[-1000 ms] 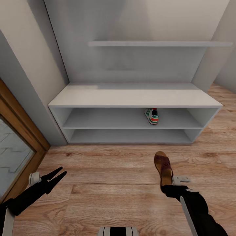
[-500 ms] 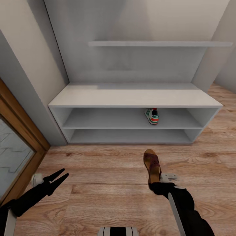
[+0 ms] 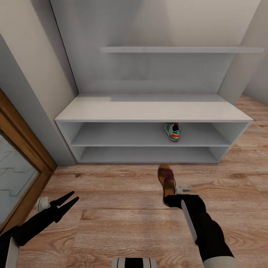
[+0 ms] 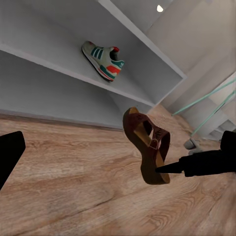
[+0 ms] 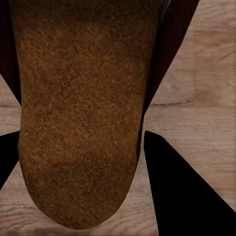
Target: Pick up the two gym shoes and the two sandals from the corridor floor and place them onto the hallstand (shoe rack) in the corridor, making sure they are on the rack and not on the floor. Arrange them so the two gym shoes are next to each other and the two sandals are next to each other.
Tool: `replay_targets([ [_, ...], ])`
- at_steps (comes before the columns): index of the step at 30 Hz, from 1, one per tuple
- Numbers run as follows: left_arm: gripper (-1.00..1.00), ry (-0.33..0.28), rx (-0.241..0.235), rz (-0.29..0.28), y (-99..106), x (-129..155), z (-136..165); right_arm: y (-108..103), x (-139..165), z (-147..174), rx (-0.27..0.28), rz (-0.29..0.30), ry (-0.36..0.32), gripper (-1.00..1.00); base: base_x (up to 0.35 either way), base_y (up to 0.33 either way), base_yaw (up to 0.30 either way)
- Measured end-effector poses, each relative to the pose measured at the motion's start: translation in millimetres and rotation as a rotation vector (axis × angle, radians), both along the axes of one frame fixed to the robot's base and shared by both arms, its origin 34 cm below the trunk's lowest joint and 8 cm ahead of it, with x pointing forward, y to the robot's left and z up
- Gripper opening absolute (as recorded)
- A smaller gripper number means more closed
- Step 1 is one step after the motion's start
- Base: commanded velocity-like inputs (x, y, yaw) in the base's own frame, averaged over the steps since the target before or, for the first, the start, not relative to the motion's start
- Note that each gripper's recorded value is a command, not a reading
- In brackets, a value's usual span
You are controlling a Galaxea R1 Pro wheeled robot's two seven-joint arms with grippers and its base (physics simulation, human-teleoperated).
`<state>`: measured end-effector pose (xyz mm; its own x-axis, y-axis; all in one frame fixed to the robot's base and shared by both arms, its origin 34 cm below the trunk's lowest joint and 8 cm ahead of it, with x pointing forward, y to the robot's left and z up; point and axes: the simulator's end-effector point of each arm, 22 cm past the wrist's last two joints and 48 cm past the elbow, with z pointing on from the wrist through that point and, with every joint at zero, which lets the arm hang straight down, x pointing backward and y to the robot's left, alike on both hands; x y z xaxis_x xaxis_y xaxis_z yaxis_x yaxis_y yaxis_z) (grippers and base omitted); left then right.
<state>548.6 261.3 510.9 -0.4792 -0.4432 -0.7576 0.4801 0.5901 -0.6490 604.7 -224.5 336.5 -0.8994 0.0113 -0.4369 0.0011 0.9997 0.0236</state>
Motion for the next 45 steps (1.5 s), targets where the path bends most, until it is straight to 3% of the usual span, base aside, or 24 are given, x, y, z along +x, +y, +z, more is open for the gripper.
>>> replay_targets([
  [22,1.0,-0.001,0.001,-0.002,-0.7,0.1,0.0,21.8,76.7,8.3,0.018,0.032,0.041,-1.0,0.0,0.0,0.0],
  [31,1.0,0.002,-0.004,-0.05,-19.0,-0.3,-1.0,23.8,96.7,16.5,0.016,0.04,0.045,-1.0,0.0,0.0,0.0],
  [39,1.0,0.003,-0.004,-0.061,-22.9,-0.7,-1.3,24.6,126.3,39.3,0.013,0.044,0.014,-1.0,0.0,0.0,0.0],
  [45,1.0,0.003,-0.005,-0.064,-23.8,-0.8,-1.3,24.7,125.7,34.4,0.011,0.047,0.04,-1.0,0.0,0.0,0.0],
])
